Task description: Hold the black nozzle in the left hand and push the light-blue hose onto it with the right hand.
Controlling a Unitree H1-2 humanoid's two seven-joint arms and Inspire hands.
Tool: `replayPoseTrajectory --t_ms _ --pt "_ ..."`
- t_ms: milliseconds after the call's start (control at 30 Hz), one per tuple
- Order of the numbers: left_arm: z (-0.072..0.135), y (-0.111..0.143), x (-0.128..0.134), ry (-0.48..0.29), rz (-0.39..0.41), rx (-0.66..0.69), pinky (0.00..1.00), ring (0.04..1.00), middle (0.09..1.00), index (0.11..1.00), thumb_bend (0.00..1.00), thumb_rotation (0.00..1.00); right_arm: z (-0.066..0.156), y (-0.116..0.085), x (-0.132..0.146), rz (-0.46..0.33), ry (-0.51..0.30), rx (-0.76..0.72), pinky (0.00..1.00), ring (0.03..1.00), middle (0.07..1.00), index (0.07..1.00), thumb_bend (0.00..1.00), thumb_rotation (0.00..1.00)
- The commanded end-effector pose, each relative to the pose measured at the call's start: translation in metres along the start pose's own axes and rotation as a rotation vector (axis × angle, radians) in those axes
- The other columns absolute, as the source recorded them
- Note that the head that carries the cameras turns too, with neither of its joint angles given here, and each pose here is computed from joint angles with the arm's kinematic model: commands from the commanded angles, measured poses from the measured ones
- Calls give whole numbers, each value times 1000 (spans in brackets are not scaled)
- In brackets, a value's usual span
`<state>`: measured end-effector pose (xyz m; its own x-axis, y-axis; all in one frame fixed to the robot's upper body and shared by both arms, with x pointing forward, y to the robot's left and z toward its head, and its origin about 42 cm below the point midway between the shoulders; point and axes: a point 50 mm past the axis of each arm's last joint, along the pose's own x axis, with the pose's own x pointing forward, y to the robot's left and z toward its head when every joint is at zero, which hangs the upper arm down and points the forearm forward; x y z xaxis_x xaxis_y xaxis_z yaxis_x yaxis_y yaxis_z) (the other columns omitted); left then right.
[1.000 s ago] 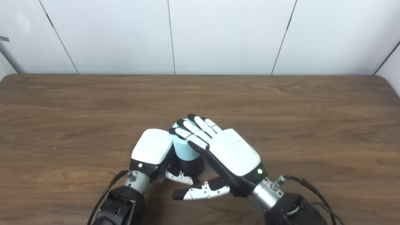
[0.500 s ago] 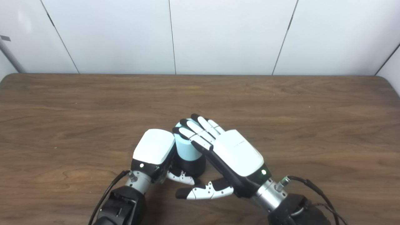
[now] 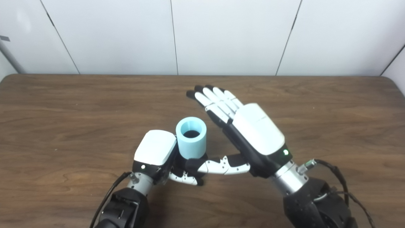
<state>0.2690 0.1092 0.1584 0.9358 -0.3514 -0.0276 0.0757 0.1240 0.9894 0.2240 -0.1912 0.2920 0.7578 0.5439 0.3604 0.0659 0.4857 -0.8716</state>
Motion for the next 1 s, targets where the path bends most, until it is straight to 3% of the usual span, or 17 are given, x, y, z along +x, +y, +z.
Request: replayPoseTrajectory --t_ms 0,100,200,233,300,333,367,400,467,667,967 --pt "0 -20 -9 -10 -114 -18 400 478 434 490 526 0 4 -12 1 -58 -31 -13 930 970 976 958 515 912" --pt "0 -18 -8 -9 -115 -26 466 531 518 473 521 0 2 -16 1 -69 -22 -6 926 963 965 952 514 897" --pt "-1 -15 -8 -16 -115 -10 543 572 526 469 521 0 0 -17 0 -69 -13 -1 925 961 961 948 514 888" --pt "-1 -14 -8 -21 -115 3 620 615 526 472 521 0 -1 -17 0 -68 -9 1 925 961 960 947 514 884" --pt "-1 -11 -8 -28 -115 22 750 684 625 490 523 52 -2 -15 -1 -64 -2 6 925 959 958 948 514 882" --pt "-1 -11 -8 -29 -114 28 811 714 660 573 701 93 -2 -15 -2 -62 1 8 927 959 956 948 516 883" --pt "-1 -10 -7 -34 -112 46 856 741 692 633 816 128 -3 -14 -2 -60 5 12 928 958 955 946 516 884" --pt "-1 -9 -7 -38 -108 64 905 778 741 689 889 167 -4 -13 -2 -60 7 14 925 955 951 941 516 884" --pt "-1 -7 -6 -45 -94 98 948 822 791 736 940 189 -5 -12 -3 -59 13 12 921 951 947 938 520 889" --pt "-2 -2 -4 -49 -56 129 999 897 874 826 1000 243 -6 -9 -3 -56 25 20 916 947 938 933 522 890" --pt "-1 23 -4 -54 -15 113 960 873 844 830 1000 303 -8 -6 -4 -52 49 16 912 947 937 939 530 897"
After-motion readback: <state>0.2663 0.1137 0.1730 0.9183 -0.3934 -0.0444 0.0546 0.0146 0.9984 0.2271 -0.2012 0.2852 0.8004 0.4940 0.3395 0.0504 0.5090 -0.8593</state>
